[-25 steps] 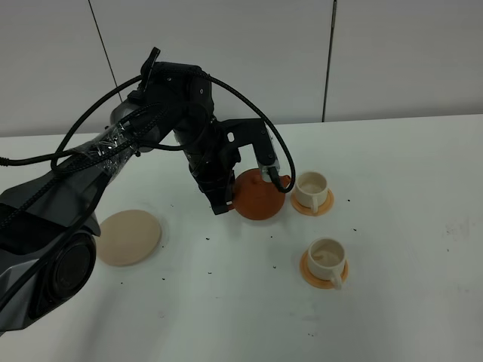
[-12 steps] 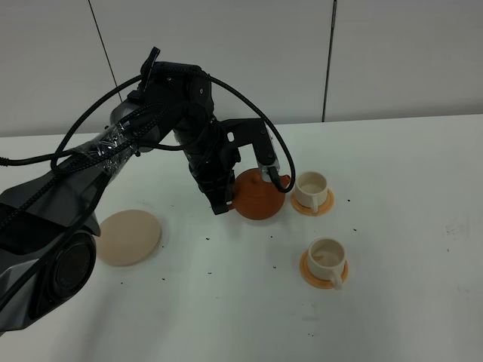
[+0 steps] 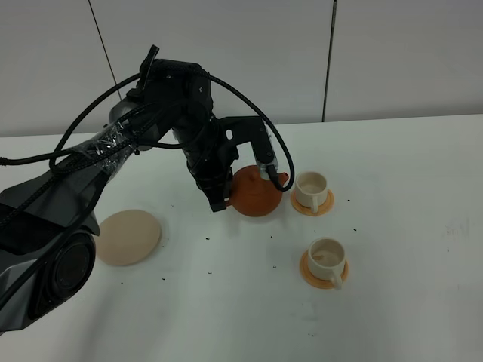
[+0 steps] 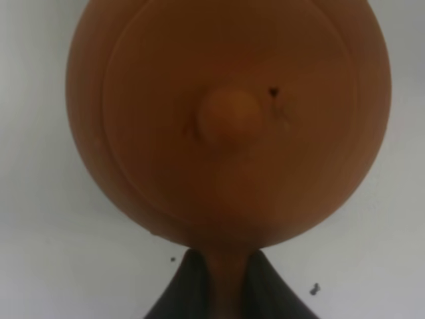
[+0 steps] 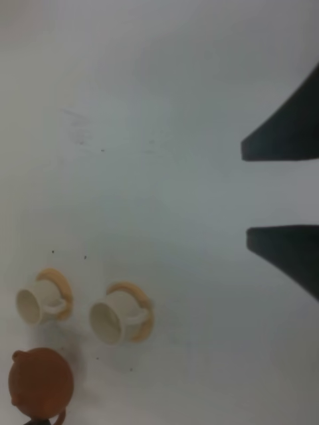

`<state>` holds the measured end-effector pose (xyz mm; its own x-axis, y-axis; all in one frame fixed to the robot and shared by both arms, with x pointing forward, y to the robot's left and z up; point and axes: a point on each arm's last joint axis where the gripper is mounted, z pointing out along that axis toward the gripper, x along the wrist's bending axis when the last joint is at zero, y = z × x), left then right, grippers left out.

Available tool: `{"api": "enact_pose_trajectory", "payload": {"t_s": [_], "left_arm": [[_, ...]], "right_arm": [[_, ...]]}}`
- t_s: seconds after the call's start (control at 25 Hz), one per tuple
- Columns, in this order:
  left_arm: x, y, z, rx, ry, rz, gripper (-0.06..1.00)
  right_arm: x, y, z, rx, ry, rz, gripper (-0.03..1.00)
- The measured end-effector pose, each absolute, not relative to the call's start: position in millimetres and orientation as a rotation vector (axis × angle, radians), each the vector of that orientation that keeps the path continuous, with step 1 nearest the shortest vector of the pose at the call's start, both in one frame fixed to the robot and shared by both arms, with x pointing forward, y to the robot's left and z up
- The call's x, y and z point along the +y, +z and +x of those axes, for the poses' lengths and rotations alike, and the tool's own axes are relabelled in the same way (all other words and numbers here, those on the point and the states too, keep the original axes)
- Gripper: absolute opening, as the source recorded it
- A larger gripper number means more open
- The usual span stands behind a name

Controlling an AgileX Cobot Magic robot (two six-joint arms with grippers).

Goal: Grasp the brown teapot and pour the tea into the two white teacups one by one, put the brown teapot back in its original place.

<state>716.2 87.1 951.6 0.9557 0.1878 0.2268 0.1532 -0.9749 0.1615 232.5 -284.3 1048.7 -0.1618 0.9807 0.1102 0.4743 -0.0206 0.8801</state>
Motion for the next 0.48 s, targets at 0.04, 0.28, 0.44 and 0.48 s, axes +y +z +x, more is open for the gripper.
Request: {"api": "enact_pose_trajectory", "payload": {"t_s": [0.04, 0.28, 0.44, 0.48], "left_arm": [[87, 956, 717, 0.266, 0.387, 2.960, 0.17], [86, 986, 723, 0.316, 0.512, 2.894, 0.17], [86, 989, 724, 0.323, 0.541, 2.882, 0.17], [86, 989, 724, 0.324, 0.549, 2.889, 0.17]], "right_arm": [[-284, 1049, 233, 1.682, 1.128, 1.527, 0.24], [-284, 1049, 233, 1.682, 1.128, 1.527, 0.24], [-284, 1049, 233, 1.682, 1.128, 1.527, 0.24], [-284, 1049, 233, 1.682, 1.128, 1.527, 0.24]]}}
